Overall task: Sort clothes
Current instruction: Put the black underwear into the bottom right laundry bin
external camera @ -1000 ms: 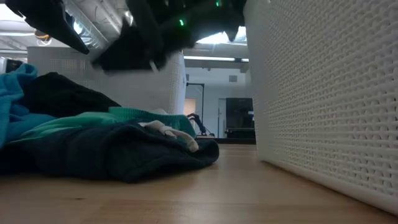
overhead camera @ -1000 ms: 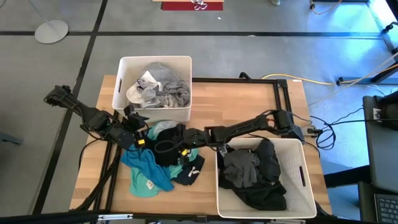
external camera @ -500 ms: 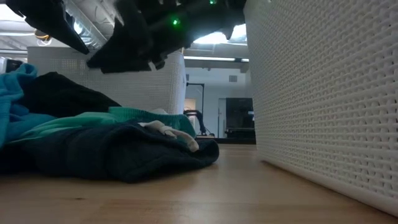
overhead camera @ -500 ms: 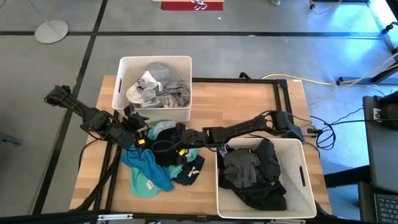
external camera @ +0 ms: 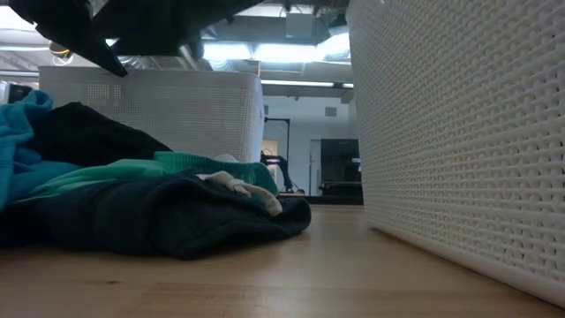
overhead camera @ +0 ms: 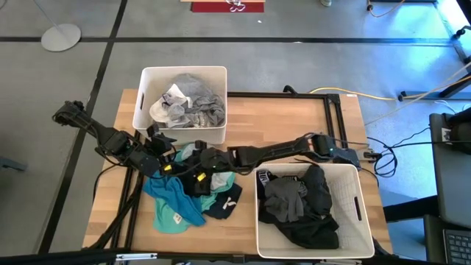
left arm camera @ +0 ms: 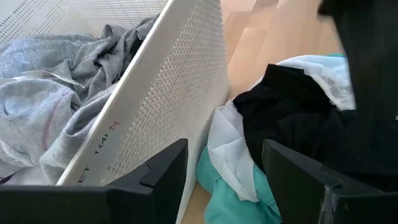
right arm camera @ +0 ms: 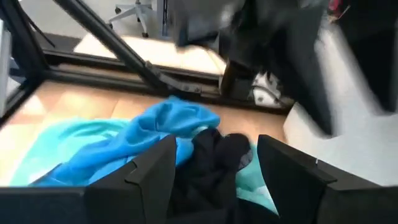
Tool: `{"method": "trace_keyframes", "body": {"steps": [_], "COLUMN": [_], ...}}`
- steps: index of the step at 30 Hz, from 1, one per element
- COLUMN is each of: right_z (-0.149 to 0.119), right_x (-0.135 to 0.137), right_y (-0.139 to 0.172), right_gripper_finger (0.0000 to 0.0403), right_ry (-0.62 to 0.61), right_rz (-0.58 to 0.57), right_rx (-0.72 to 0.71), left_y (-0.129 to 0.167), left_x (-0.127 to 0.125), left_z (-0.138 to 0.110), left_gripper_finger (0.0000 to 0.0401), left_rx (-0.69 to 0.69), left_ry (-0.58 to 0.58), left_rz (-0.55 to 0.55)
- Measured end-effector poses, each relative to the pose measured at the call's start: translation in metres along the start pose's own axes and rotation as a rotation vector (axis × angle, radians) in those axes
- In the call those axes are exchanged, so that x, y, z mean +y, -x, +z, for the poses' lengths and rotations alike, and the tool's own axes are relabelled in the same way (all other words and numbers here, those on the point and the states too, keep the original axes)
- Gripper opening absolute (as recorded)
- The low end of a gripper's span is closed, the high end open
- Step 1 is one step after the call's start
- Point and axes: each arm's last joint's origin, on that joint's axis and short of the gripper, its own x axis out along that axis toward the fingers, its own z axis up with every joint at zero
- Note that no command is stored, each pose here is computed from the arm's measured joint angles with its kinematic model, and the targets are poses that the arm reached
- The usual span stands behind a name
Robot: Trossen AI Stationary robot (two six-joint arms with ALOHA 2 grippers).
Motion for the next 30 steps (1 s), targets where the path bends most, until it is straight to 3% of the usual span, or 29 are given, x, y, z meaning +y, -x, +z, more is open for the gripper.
{"method": "trace_keyframes", "body": {"steps": [5,12,22,26,30], "right_z": [-0.031,-0.046,-0.063,-0.068,-0.066], "right_x": [0.006,0.007,0.005,0.005,0.006], "right_y": [-0.021,-0.018,-0.031,-0.035,-0.033], "right_gripper_finger": [0.0227,0.0227,0.0220,0.0176,0.0096], "right_ry": [0.001,-0.010,-0.026,-0.004,0.038], "right_rz": [0.032,0.066,0.087,0.094,0.080], "right_rx": [0.136,0.286,0.314,0.316,0.320], "left_y": [0.000,0.000,0.000,0.000,0.000], "left_x": [0.000,0.000,-0.001,-0.001,-0.001], "left_z": [0.000,-0.001,0.000,0.000,0.000], "left_gripper_finger": [0.0196,0.0196,0.0196,0.0196,0.0196], "left_rx": [0.004,0.015,0.013,0.013,0.013], "left_ry": [-0.001,-0.002,0.000,0.000,-0.001], "left_rz": [-0.004,-0.018,-0.019,-0.019,-0.019]}}
